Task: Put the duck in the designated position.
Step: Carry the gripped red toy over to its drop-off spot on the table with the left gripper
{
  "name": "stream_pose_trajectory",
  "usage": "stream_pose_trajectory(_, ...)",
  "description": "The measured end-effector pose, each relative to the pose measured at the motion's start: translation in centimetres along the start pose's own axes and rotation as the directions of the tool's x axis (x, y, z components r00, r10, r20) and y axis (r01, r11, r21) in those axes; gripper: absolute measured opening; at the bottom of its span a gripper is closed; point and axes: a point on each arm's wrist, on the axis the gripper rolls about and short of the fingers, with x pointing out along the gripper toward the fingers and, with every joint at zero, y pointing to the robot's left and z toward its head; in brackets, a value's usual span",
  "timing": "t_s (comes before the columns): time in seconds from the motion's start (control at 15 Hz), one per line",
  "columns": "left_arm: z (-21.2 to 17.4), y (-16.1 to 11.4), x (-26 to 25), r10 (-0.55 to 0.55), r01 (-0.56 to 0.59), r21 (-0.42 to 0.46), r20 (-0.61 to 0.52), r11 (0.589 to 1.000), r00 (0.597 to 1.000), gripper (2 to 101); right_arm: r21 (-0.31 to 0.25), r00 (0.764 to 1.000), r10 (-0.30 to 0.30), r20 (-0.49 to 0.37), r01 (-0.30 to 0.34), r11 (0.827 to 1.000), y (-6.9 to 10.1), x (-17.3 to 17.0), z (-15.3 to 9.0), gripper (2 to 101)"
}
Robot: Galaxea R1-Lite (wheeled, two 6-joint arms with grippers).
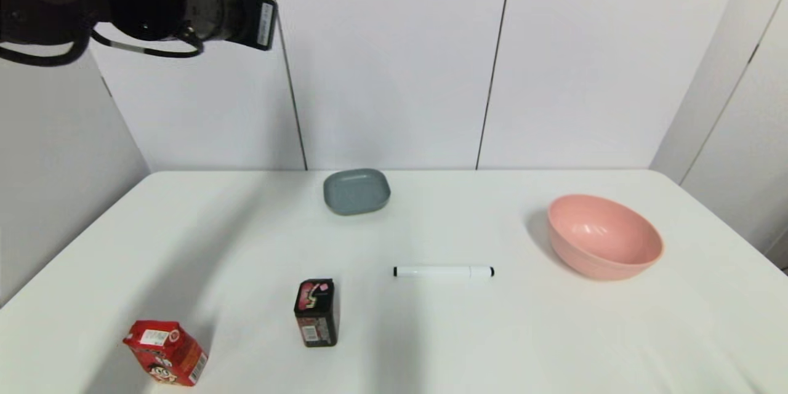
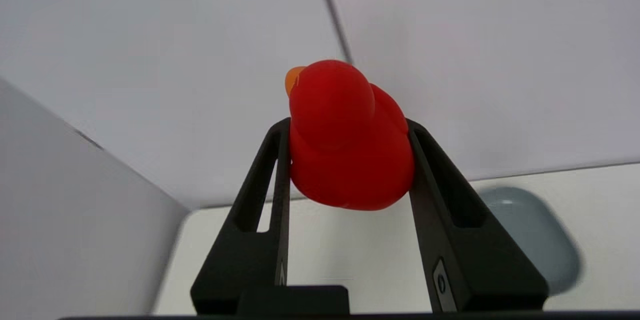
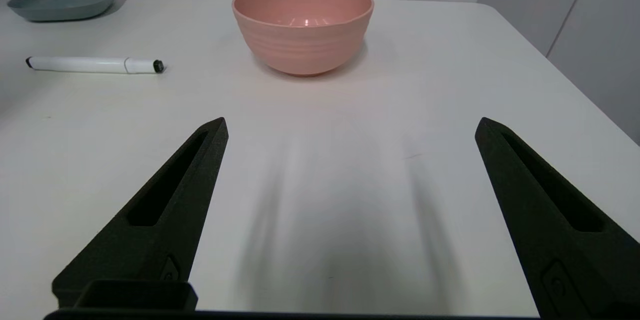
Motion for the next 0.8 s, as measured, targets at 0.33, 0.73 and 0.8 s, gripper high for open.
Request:
stream_pose_trajectory(0.33,-2.8,2.5,2.1,-0.365,0.365,0.024,0.049,0.931,0.93,41.0,0.0,1.0,0.0,0.0,0.0,1.0,0.0,0.0,0.0,98.0)
stream_pose_trajectory(0.73,-11.7,-2.5,5.5,-0.737,0.736,-0.099,0.03,0.67,0.675,40.8,0.0,1.0,0.0,0.0,0.0,1.0,0.0,0.0,0.0,98.0)
stream_pose_trajectory(0.8,-12.7,-3.6,6.2,-0.76,0.756,-0.121,0.021,0.644,0.65,40.8,0.0,1.0,0.0,0.0,0.0,1.0,0.0,0.0,0.0,98.0)
